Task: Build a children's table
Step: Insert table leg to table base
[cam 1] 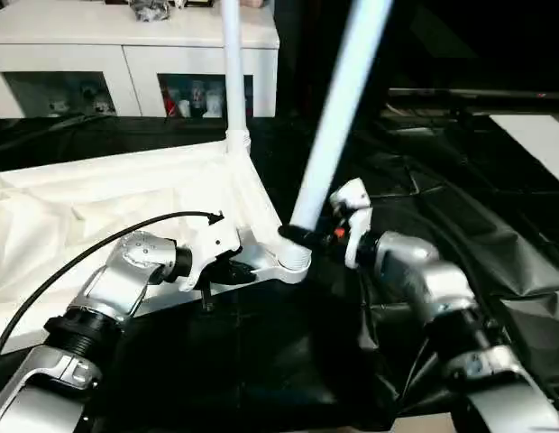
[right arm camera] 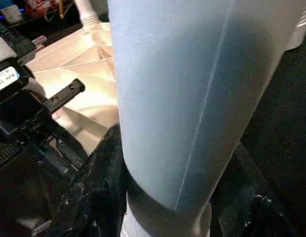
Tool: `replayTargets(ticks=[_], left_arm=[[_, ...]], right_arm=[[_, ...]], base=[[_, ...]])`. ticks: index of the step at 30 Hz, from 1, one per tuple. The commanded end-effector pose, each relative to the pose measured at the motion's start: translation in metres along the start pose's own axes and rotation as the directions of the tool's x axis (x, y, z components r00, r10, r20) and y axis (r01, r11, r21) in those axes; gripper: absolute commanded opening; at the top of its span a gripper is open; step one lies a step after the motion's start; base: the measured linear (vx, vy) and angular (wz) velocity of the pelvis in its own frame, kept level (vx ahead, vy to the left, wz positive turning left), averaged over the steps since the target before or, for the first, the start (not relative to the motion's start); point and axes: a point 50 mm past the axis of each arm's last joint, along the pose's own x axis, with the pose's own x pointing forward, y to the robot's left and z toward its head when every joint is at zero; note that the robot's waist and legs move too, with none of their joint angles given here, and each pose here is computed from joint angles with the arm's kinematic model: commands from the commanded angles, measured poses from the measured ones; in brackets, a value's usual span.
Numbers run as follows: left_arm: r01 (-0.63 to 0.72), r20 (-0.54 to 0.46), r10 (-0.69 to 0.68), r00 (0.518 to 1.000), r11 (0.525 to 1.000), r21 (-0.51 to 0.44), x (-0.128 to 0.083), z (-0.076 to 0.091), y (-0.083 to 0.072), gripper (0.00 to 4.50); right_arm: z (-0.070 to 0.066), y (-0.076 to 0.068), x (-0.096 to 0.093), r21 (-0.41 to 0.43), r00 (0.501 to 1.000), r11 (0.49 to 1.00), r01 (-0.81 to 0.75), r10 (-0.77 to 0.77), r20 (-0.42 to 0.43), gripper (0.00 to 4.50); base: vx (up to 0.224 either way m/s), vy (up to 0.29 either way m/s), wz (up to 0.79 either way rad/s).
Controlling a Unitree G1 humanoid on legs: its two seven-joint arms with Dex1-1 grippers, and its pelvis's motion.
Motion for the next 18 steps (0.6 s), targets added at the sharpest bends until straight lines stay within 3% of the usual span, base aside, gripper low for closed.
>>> replayTargets(ticks=[1, 7, 18], left_arm=[[0.067, -0.012, -0.066, 0.998, 0.996, 0.057, -0.0012, 0.004, -0.0053, 0.0], [0.061, -0.011, -0.061, 0.998, 0.996, 0.061, -0.0008, 0.0041, -0.0059, 0.0], [0.058, -0.016, -0.057, 0.998, 0.996, 0.064, -0.0017, 0.0032, -0.0067, 0.0]], right_arm=[[-0.0258, -0.0144, -0.0175, 0.047, 0.985, 0.995, 0.086, -0.078, -0.156, 1.86], [-0.0277, -0.0105, -0.0162, -0.044, 0.974, 0.998, 0.036, -0.045, -0.222, 1.86], [-0.0262, -0.0139, -0.011, -0.058, 0.977, 0.993, 0.104, -0.113, -0.178, 1.86]], base=[[0.0, 0.0, 0.0], [0.0, 0.0, 0.0], [0.0, 0.0, 0.0]])
